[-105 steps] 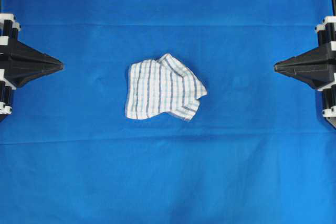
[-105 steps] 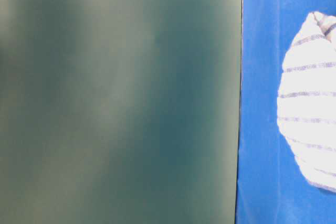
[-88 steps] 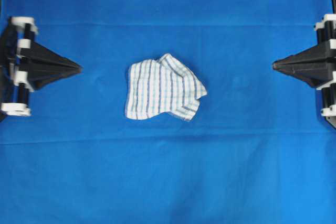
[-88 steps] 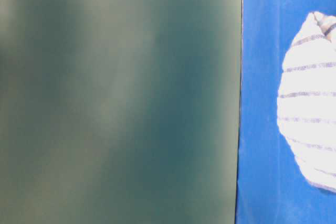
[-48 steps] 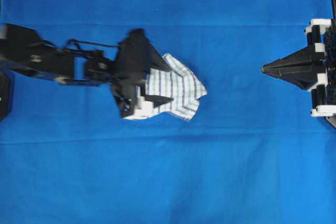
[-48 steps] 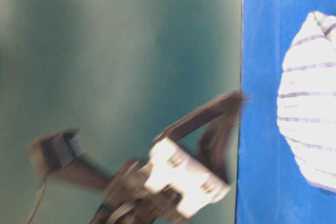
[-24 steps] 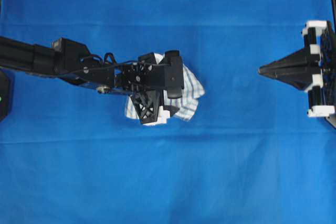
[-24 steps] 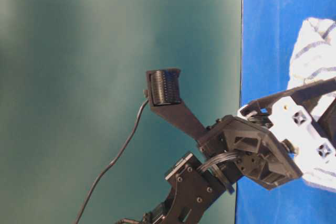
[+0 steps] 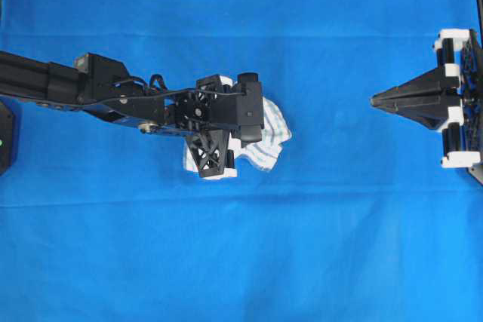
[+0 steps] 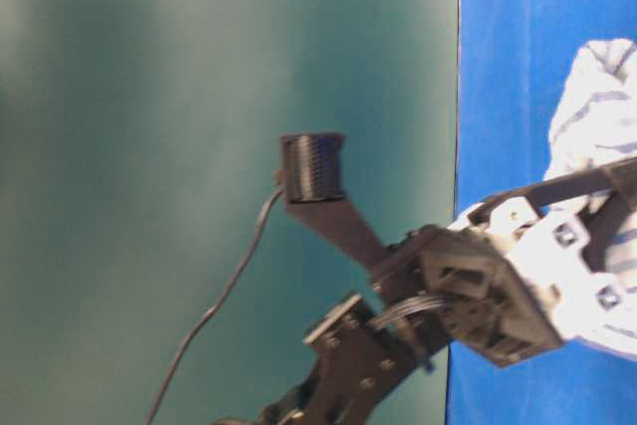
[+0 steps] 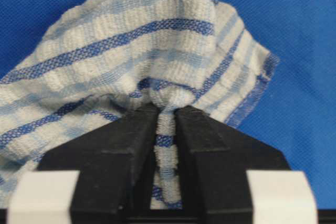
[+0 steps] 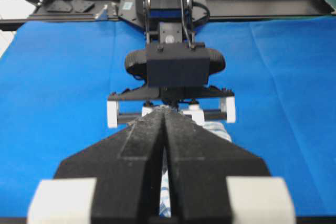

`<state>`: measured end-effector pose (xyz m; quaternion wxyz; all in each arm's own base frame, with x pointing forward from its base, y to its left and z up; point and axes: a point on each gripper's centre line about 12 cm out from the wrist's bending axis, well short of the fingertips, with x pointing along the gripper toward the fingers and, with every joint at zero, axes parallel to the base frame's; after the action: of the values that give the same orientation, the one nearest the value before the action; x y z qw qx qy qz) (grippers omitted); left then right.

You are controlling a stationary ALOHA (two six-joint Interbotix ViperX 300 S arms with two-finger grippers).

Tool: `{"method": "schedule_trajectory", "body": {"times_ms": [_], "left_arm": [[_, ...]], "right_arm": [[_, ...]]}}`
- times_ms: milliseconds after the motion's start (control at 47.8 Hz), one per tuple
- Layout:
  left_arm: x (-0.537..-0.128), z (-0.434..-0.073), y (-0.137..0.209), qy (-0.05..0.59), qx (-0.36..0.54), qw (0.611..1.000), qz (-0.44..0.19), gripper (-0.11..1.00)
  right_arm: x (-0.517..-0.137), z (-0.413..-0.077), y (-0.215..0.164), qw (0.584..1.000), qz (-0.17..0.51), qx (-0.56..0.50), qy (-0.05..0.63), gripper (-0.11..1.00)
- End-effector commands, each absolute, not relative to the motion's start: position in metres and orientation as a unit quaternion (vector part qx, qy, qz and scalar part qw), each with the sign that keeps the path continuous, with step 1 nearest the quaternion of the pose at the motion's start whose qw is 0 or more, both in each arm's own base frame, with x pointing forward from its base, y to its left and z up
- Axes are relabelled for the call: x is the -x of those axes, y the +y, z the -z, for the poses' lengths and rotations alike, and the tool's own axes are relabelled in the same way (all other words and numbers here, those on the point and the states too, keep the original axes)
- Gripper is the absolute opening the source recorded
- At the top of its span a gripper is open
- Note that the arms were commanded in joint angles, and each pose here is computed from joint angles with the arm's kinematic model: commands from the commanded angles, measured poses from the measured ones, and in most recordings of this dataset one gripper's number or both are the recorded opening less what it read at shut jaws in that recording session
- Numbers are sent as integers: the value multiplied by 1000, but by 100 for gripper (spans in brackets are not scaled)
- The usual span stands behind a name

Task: Hand over the towel.
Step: 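Close the left gripper on the towel and lift it, then carry the towel toward the center, toward the right gripper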

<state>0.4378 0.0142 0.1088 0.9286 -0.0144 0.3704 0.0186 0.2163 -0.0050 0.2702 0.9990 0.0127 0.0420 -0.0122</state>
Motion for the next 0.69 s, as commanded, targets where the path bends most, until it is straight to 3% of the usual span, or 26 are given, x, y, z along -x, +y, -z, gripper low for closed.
{"method": "schedule_trajectory", "body": {"times_ms": [0,376,523,669], "left_arm": [[-437,-149,16,329,13,944,-20,5],[-393,-289,10,159,7,987,-14,5],[-368,-331,8,70,-1,997,-12,5],[-346,-349,6,-6,-13,1000,-11,5]], "right_arm": [[-219,-278,-6,999,14,-15,32,0],[-217,-284,-6,1000,14,-13,16,0],[-216,-289,-6,1000,13,-12,2,0],[-215,-290,-6,1000,13,-11,-5,0]]}}
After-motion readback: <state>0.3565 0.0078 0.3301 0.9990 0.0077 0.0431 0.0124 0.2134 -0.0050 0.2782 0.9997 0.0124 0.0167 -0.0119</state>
